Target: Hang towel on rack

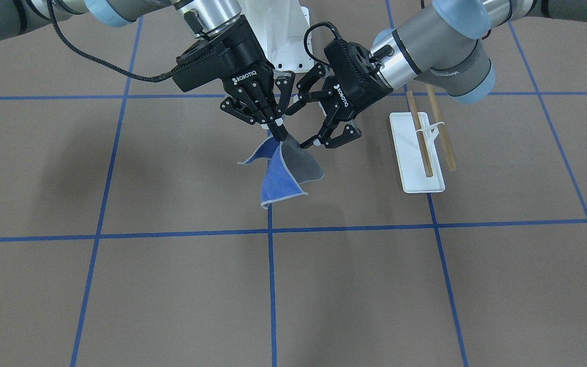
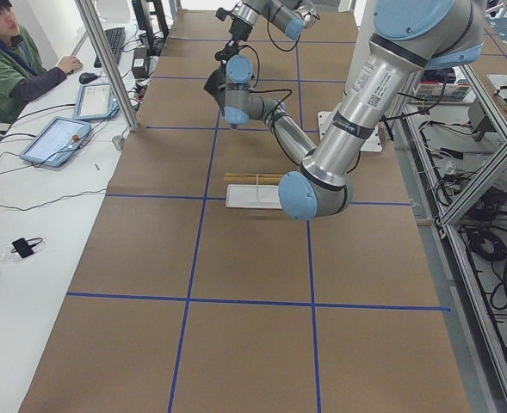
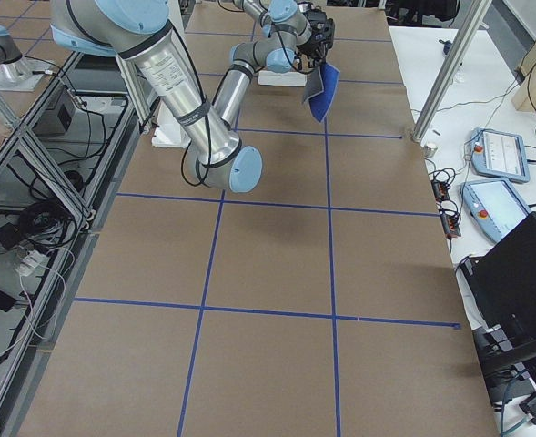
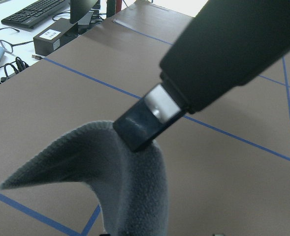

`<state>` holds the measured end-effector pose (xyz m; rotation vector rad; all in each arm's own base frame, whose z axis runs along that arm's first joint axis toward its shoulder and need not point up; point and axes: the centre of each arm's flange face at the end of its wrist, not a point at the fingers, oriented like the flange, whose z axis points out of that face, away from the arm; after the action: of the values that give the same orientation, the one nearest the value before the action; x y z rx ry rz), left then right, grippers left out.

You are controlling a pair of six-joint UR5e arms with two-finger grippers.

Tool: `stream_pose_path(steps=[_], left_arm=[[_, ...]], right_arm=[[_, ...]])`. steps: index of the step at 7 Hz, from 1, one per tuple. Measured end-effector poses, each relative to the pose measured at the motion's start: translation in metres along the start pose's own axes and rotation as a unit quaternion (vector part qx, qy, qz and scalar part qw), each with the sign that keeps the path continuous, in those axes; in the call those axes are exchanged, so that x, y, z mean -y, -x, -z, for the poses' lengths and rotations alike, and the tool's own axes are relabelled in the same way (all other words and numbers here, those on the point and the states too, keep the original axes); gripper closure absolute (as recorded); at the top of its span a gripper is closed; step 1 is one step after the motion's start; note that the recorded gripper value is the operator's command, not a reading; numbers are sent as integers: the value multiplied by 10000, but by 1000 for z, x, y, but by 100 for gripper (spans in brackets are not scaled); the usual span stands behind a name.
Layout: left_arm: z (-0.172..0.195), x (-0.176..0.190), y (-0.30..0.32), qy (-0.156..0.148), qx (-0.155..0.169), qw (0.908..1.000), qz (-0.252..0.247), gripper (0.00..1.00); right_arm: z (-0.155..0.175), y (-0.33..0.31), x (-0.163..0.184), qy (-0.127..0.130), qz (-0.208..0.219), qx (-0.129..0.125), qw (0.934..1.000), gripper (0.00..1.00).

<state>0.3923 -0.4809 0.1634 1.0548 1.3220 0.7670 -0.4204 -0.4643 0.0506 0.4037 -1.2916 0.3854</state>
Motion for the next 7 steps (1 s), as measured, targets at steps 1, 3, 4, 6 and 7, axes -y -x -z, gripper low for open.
stream_pose_path(steps=[1,3,4,6,7], left_arm=[[0,1,-1,-20,-13,10000,35,41],[2,2,-3,-82,-46,9999,114,42],[2,2,-3,-96,-53,9999,124,44],[2,2,-3,-105,-59,9998,185,62],[2,2,-3,-110,-61,9997,231,74]], right_arm=[[-1,1,-3,22,5,2,10000,100],[-3,1,-9,74,16,-1,10000,100],[-4,1,-12,100,22,-7,9999,100],[-6,1,-17,137,30,-11,9999,100],[-6,1,-17,142,31,-12,9999,100]])
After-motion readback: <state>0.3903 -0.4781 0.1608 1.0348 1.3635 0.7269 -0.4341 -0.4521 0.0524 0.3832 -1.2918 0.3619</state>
